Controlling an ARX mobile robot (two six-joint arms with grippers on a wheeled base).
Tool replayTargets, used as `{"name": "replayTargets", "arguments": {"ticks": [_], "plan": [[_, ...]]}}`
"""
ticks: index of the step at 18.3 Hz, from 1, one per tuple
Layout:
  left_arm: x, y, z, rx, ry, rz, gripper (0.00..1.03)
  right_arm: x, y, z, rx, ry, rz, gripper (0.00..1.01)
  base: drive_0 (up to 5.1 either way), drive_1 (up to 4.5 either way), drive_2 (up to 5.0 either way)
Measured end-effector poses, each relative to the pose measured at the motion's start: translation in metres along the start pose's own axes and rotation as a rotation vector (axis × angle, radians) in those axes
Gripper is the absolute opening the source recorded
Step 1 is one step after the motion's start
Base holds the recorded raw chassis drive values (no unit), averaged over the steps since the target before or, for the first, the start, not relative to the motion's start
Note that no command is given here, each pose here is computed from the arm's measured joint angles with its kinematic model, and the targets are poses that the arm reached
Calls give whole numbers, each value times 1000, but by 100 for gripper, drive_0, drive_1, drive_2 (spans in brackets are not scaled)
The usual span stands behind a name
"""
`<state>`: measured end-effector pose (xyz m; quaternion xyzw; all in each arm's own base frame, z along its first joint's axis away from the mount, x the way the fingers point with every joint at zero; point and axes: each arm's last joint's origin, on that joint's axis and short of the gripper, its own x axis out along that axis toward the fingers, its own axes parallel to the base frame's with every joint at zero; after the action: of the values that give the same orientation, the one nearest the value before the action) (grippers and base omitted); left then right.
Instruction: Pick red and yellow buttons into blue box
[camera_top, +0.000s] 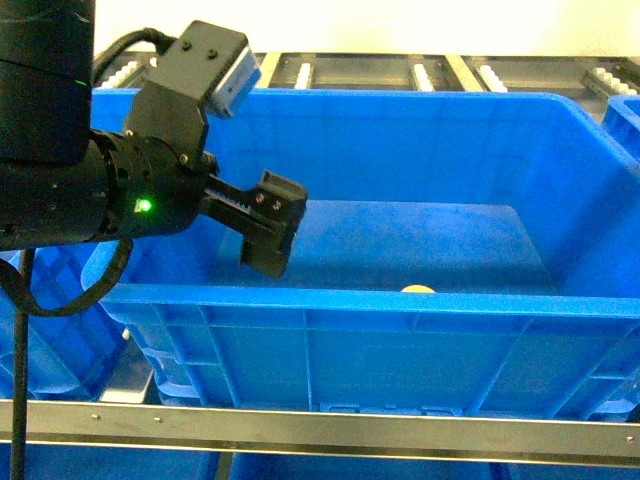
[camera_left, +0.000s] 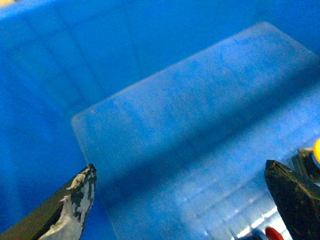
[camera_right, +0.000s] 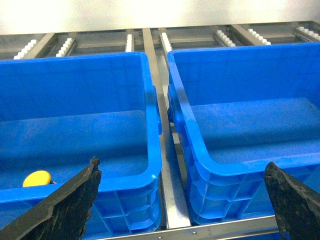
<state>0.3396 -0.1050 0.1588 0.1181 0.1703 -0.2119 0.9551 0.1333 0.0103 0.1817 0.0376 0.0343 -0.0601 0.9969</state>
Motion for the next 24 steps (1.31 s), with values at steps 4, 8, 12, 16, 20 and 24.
{"name": "replayTargets", "arguments": {"ticks": [4, 8, 12, 16, 20, 24], "plan": [[-9, 5, 4, -25, -36, 38, 98, 0, 0, 0, 0, 0, 0, 98, 0, 0, 0], [-45, 16, 22, -54, -177, 162, 98, 0, 0, 0, 0, 0, 0, 98, 0, 0, 0], [-179, -2, -20, -43, -318, 537, 98, 0, 0, 0, 0, 0, -1, 98, 0, 0, 0], [-194, 1, -38, -196, -333, 446, 60, -6, -12, -3, -56, -65, 119, 59, 0, 0, 0], [-206, 0, -55, -231, -333, 430, 19, -11, -12, -8, -67, -95, 122, 17, 0, 0, 0], [-217, 6, -69, -240, -331, 437, 2, -16, -13, -10, -72, -89, 122, 2, 0, 0, 0]]}}
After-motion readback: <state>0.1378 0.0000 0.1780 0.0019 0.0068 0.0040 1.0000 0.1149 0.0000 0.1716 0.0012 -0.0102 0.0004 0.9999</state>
